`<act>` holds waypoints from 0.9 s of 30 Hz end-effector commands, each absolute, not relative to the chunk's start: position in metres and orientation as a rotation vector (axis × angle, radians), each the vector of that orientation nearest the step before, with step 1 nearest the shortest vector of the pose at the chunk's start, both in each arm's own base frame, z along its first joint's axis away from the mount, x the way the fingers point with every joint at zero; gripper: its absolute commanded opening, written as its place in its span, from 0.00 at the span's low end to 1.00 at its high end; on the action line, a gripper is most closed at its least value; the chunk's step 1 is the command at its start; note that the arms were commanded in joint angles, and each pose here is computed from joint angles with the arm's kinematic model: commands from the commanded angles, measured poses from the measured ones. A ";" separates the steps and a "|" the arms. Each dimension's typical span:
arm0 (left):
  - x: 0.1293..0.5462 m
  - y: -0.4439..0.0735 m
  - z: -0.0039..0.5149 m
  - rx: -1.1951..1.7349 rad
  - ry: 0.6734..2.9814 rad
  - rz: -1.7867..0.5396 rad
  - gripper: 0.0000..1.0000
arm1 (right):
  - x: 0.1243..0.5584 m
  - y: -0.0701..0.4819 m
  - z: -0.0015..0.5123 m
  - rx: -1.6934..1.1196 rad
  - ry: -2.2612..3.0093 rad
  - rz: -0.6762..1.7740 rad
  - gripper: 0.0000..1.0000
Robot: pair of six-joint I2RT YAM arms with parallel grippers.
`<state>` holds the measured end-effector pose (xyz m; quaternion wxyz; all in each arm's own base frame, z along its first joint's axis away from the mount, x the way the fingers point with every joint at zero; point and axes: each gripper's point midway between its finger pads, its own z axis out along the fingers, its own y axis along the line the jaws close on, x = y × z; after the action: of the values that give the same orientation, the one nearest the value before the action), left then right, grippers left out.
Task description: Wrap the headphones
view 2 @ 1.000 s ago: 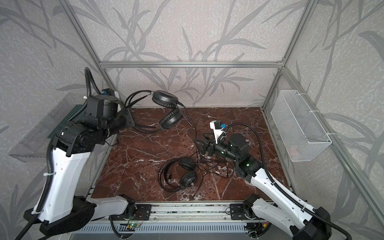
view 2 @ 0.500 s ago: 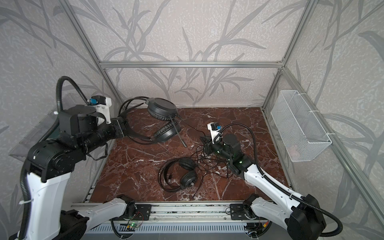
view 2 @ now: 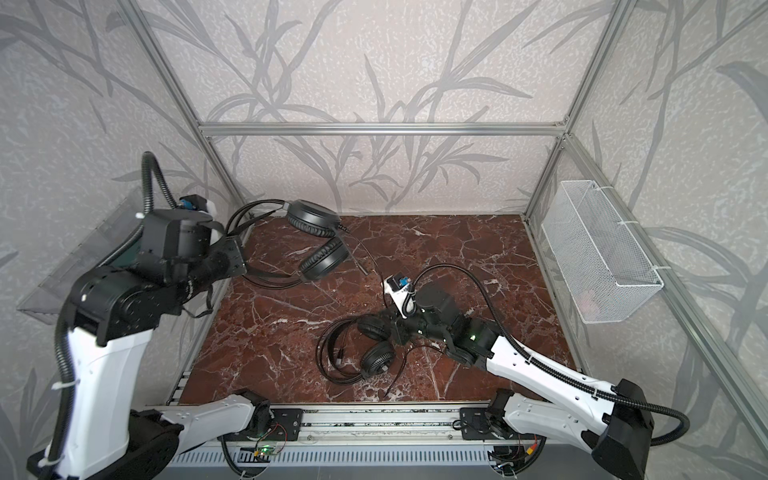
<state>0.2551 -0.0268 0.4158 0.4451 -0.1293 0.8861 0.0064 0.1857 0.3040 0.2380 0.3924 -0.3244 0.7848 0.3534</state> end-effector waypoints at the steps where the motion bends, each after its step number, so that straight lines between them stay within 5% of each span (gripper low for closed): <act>1: 0.268 -0.026 0.395 -0.399 2.266 0.079 0.00 | 0.163 0.300 0.251 -0.923 2.015 0.862 0.00; 12: 0.289 -0.023 0.326 -0.277 2.374 0.358 0.00 | 0.131 0.280 0.286 -1.318 2.123 0.443 0.00; 19: 0.287 -0.038 0.308 -0.123 2.384 0.347 0.00 | 0.176 0.251 0.298 -1.380 2.098 -0.097 0.00; 27: 0.270 -0.071 0.300 0.102 2.324 0.162 0.00 | 0.220 0.289 0.373 -1.263 1.812 -0.185 0.00</act>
<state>0.2663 -0.0504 0.2774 0.3338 0.0198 0.9339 0.1263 0.2027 0.2833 0.3403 0.3884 -0.5108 0.7662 -0.0345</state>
